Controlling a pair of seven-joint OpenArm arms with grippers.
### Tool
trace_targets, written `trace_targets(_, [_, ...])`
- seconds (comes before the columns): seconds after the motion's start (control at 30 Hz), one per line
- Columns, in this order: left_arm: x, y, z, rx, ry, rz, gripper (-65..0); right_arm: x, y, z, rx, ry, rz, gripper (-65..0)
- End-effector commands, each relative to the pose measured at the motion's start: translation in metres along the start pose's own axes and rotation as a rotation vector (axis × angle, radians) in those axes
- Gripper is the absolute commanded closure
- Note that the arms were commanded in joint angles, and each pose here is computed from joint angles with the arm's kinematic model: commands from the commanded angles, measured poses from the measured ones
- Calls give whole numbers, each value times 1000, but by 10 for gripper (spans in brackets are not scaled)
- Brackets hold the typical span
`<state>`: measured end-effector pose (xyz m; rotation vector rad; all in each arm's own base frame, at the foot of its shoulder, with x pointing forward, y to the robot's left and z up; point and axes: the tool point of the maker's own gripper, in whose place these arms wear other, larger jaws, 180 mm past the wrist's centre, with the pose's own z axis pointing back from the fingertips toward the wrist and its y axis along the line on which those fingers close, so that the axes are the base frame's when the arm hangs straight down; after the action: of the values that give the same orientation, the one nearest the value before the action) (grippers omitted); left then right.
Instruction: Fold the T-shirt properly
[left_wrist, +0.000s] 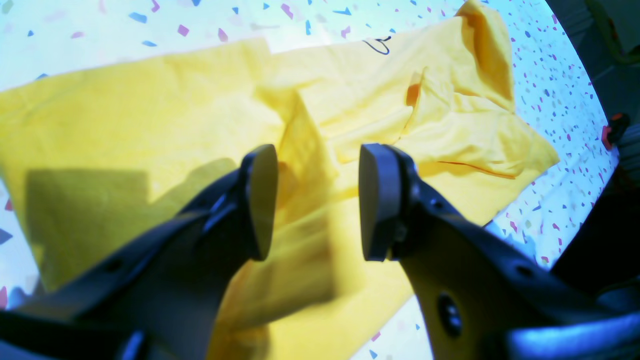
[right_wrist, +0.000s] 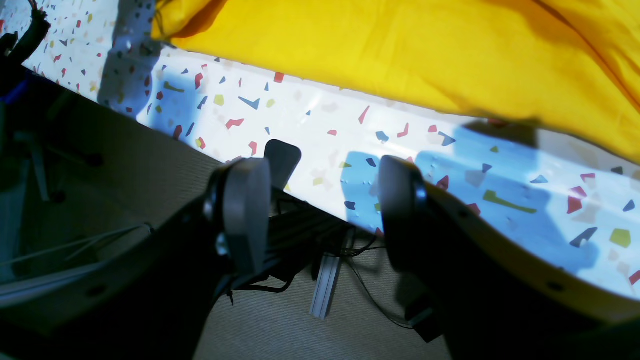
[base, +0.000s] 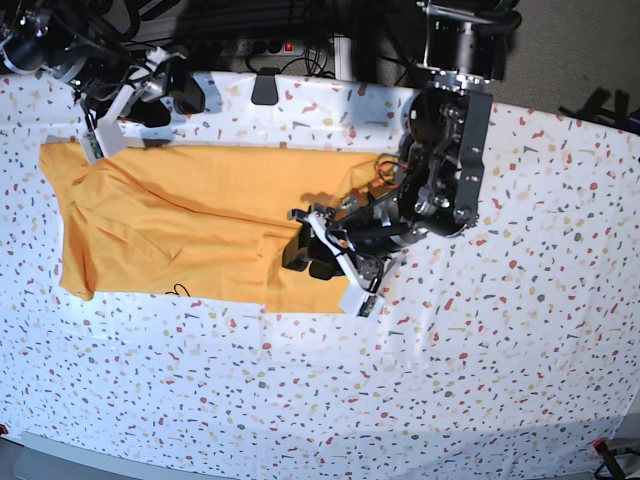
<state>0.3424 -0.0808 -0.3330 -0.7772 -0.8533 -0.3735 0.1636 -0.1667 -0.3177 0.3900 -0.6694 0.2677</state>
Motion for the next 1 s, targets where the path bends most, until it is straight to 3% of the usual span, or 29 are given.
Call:
trace_targets(0.0, [24, -8, 0, -25, -66, -19, -263, 8, 2, 4, 4, -27, 21, -340])
trace_targets(0.27, [23, -6, 0, -19, -62, -26, -263, 8, 2, 4, 5, -28, 21, -340])
trace_targets(0.43, [15, 12, 1, 71, -17, -113, -262, 14, 0, 3, -5, -46, 30, -340])
trace_targets(0.6, [10, 30, 11, 109, 2, -141, -262, 65, -36, 12, -154, -201, 95, -340])
trace_targets(0.7, [8, 36, 14, 121, 16, -147, -262, 97, -72, 34, -308, -283, 126, -341])
trace_targets(0.8, [9, 35, 15, 114, 8, -136, -262, 123, -96, 59, -404, -364, 162, -341])
trace_targets(0.97, [13, 29, 14, 81, -16, -104, -262, 120, -132, 74, -523, -310, 197, -341])
